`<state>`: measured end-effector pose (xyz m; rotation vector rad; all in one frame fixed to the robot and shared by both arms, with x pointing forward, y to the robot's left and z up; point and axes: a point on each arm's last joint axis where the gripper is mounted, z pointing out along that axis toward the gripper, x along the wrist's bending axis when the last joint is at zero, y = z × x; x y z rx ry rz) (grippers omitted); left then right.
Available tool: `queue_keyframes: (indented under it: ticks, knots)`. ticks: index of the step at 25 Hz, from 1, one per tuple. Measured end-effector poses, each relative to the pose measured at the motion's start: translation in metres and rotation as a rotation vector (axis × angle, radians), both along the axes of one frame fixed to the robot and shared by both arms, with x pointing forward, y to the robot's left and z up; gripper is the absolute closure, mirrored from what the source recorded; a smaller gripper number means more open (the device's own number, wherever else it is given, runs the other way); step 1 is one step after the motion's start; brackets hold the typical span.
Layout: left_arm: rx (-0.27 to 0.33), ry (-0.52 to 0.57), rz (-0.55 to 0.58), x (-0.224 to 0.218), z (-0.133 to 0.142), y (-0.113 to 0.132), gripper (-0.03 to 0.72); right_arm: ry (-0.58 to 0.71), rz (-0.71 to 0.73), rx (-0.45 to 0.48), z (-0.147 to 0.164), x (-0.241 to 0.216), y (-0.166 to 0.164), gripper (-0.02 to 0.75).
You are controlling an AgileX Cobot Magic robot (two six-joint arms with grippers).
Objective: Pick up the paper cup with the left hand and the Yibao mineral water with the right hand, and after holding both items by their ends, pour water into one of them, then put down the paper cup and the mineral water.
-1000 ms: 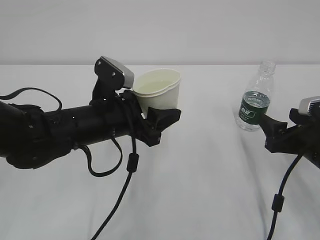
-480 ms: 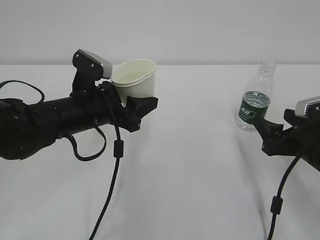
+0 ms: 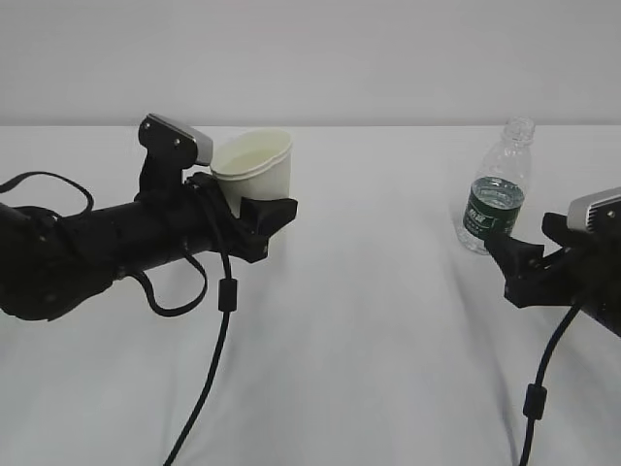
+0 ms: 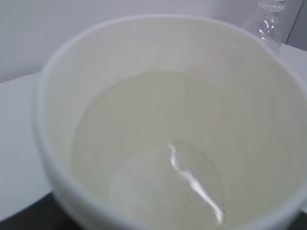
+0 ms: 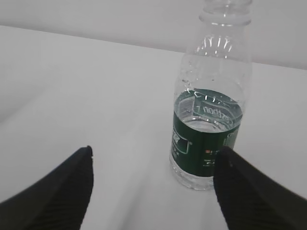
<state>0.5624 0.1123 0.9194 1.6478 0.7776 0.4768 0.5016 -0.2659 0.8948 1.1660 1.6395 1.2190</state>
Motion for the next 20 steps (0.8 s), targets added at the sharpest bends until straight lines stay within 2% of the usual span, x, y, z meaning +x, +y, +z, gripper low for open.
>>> queue_keyframes:
  ticks: [3,8,20]
  knots:
    - [-0.012,0.01,0.022,0.002,-0.01,0.001,0.258,0.0,0.002,0.0,0.0,0.0,0.0,0.146]
    - [0.013,0.004,0.071,0.006,-0.02,0.004,0.258,0.001,0.002,0.002,0.0,0.0,0.0,0.147]
    - [0.043,-0.046,0.224,0.02,-0.022,0.026,0.258,0.001,0.003,0.002,0.0,0.0,0.0,0.147]
